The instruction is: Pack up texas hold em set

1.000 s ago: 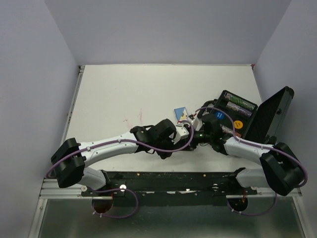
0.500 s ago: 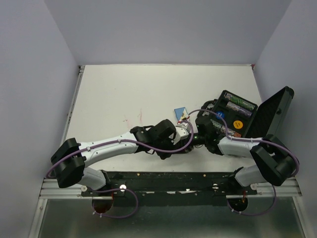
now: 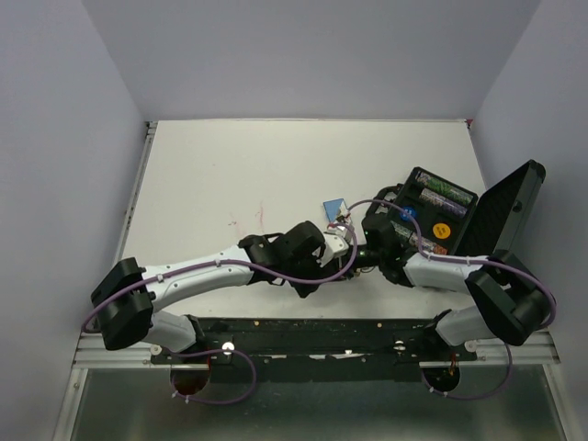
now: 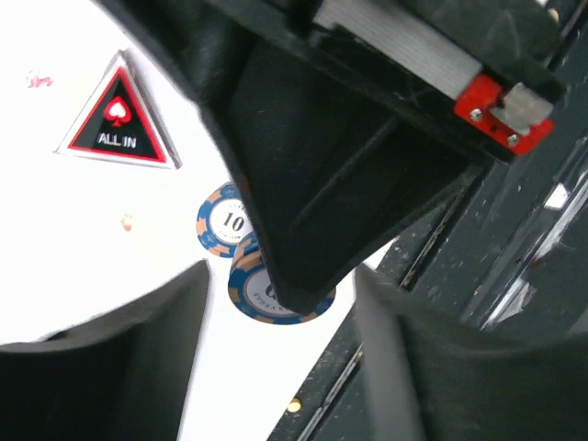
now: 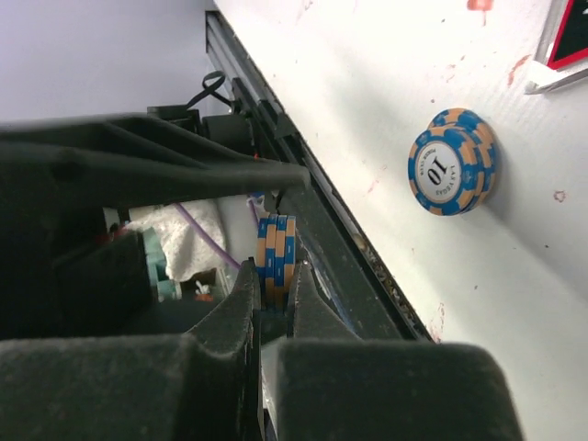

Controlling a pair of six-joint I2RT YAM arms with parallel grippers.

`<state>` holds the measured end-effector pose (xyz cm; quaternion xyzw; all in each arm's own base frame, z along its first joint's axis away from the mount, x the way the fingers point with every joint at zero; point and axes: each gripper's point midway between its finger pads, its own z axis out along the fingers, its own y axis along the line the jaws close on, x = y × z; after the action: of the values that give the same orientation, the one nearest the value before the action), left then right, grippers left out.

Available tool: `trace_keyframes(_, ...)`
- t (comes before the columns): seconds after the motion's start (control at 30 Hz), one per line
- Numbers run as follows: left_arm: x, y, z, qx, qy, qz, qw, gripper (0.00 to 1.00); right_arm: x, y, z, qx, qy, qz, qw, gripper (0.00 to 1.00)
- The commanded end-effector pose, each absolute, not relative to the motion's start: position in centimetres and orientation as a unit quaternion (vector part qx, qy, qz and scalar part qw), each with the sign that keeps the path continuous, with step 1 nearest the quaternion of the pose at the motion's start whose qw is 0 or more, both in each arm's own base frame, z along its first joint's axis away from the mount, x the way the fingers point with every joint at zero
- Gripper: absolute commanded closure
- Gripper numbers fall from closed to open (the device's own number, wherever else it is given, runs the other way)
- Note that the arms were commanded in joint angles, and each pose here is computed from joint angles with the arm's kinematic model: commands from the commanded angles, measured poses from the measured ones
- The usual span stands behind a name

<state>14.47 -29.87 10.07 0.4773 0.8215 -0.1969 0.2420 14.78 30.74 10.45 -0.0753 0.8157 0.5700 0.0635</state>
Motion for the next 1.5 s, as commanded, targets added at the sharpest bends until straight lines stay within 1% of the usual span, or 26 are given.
trace_keyframes(0.0,16.2,-29.6,11.9,0.459,0.818,-0.176,0.297,0.15,17.6,30.5,11.5,-0.055,0.829,0.542,0.126,0.99)
trace_keyframes(0.03,16.5,-29.4,12.2,0.456,0.818,-0.171,0.306,0.11,18.9,29.7,11.6,-0.051,0.836,0.525,0.149,0.99)
trace_keyframes(0.07,16.7,-29.2,12.5,0.454,0.817,-0.168,0.314,0.04,20.6,28.7,12.2,-0.040,0.842,0.508,0.174,0.99)
trace_keyframes(0.1,16.9,-29.1,13.0,0.451,0.814,-0.170,0.324,0.02,22.1,27.3,12.2,-0.024,0.853,0.483,0.196,0.99)
trace_keyframes(0.3,18.6,-28.0,17.2,0.406,0.800,-0.215,0.385,0.01,30.9,17.1,14.6,0.057,0.884,0.326,0.330,0.99)
trace_keyframes(0.37,19.6,-27.2,18.5,0.376,0.804,-0.236,0.397,0.01,33.3,13.3,15.2,0.082,0.890,0.266,0.360,0.99)
trace_keyframes(0.47,22.3,-24.8,20.3,0.299,0.822,-0.247,0.418,0.01,36.5,7.6,15.7,0.131,0.893,0.188,0.388,0.99)
trace_keyframes(0.57,24.1,-22.3,21.3,0.238,0.833,-0.242,0.436,0.01,38.8,3.8,15.6,0.168,0.896,0.123,0.393,0.99)
trace_keyframes(0.73,24.9,-20.3,22.0,0.219,0.831,-0.205,0.469,0.01,40.5,0.1,13.7,0.205,0.904,0.032,0.374,0.99)
trace_keyframes(1.17,24.9,-19.8,22.2,0.211,0.834,-0.196,0.471,0.01,41.6,-2.4,12.0,0.235,0.902,-0.040,0.359,0.99)
trace_keyframes(1.47,24.9,-19.7,22.2,0.211,0.834,-0.194,0.471,0.01,43.0,-2.2,10.9,0.230,0.906,-0.035,0.355,0.99)
